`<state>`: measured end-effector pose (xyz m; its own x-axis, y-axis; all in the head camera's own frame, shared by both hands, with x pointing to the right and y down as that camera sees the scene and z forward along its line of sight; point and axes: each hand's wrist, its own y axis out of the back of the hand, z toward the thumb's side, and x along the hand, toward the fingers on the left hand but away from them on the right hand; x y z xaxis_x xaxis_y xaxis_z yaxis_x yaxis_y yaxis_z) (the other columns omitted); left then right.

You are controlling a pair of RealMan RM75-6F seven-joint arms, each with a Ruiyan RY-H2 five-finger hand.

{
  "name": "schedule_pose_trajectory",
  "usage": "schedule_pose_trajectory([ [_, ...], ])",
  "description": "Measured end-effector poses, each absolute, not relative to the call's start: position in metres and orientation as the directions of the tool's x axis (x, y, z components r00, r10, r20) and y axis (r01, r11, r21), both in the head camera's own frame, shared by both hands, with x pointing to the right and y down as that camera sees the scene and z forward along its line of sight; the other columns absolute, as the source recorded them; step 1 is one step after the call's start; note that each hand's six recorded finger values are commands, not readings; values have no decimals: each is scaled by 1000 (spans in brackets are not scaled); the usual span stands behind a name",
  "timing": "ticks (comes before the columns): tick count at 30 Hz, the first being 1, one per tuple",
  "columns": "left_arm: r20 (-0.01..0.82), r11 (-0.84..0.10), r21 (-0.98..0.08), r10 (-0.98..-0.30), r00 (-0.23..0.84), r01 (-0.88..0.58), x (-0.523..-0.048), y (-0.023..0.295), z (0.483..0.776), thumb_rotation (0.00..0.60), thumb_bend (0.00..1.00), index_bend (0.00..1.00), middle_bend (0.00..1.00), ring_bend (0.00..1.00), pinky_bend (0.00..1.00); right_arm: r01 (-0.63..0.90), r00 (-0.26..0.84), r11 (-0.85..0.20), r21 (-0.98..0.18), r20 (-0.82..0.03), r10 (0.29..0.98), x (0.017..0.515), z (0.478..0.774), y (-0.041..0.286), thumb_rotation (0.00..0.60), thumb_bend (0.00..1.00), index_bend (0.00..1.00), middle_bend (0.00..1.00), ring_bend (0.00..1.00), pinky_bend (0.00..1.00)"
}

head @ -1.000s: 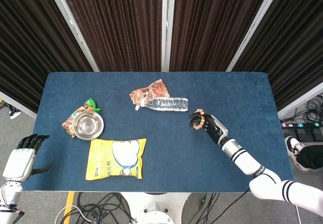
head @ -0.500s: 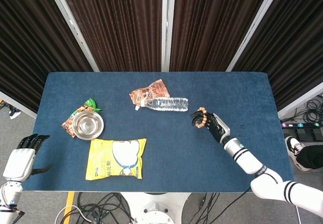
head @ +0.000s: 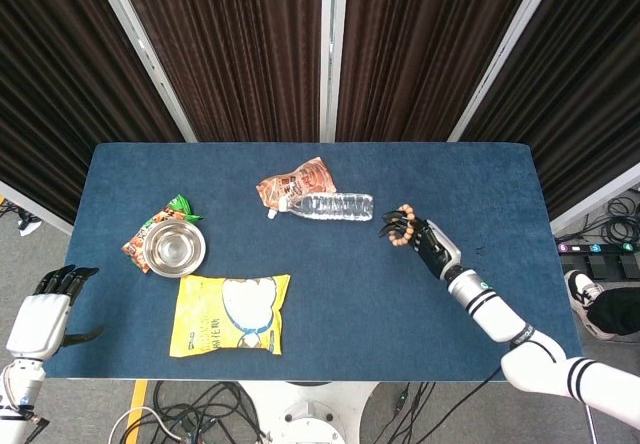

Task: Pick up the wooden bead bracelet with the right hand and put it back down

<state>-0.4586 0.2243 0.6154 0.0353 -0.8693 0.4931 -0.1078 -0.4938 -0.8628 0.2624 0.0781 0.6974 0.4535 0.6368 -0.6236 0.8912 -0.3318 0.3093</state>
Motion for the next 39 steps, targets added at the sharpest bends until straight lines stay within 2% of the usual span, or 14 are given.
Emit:
schedule_pose_trajectory([
  [11, 491, -492, -864, -871, 39, -106, -458, 223, 616, 600, 0, 174, 167, 91, 140, 888, 459, -344, 305, -626, 631, 266, 698, 75, 267, 1000, 112, 313, 31, 0],
  [14, 491, -492, -864, -871, 39, -106, -458, 223, 616, 600, 0, 174, 167, 91, 140, 889, 458, -347, 300, -621, 636, 267, 698, 74, 274, 995, 107, 335, 31, 0],
  [15, 491, -492, -864, -871, 39, -106, -457, 222, 616, 600, 0, 174, 166, 91, 140, 889, 458, -349, 298, -620, 637, 267, 698, 74, 273, 968, 107, 346, 31, 0],
  [18, 492, -493, -863, -870, 39, -105, -457, 222, 616, 600, 0, 174, 167, 91, 140, 887, 460, -358, 292, -623, 633, 268, 698, 75, 271, 728, 107, 406, 31, 0],
  [20, 494, -495, -863, -869, 40, -104, -457, 222, 617, 600, 0, 174, 167, 91, 140, 885, 462, -369, 283, -625, 630, 268, 698, 75, 272, 667, 139, 456, 38, 0],
  [23, 495, -496, -862, -868, 40, -104, -457, 222, 617, 600, 0, 174, 166, 91, 140, 881, 467, -392, 266, -627, 623, 268, 699, 76, 274, 665, 250, 495, 70, 0],
  [31, 495, -496, -862, -868, 39, -102, -457, 221, 616, 600, 0, 174, 167, 91, 140, 868, 476, -445, 223, -629, 614, 263, 699, 77, 274, 626, 405, 505, 80, 0],
  [36, 495, -496, -862, -868, 36, -102, -457, 221, 616, 600, 0, 174, 166, 92, 140, 857, 481, -477, 193, -631, 609, 260, 700, 79, 270, 408, 418, 507, 80, 0],
  [39, 496, -497, -862, -868, 37, -101, -458, 222, 616, 600, 0, 174, 167, 91, 140, 859, 480, -474, 193, -629, 612, 259, 700, 79, 266, 364, 418, 507, 80, 0],
])
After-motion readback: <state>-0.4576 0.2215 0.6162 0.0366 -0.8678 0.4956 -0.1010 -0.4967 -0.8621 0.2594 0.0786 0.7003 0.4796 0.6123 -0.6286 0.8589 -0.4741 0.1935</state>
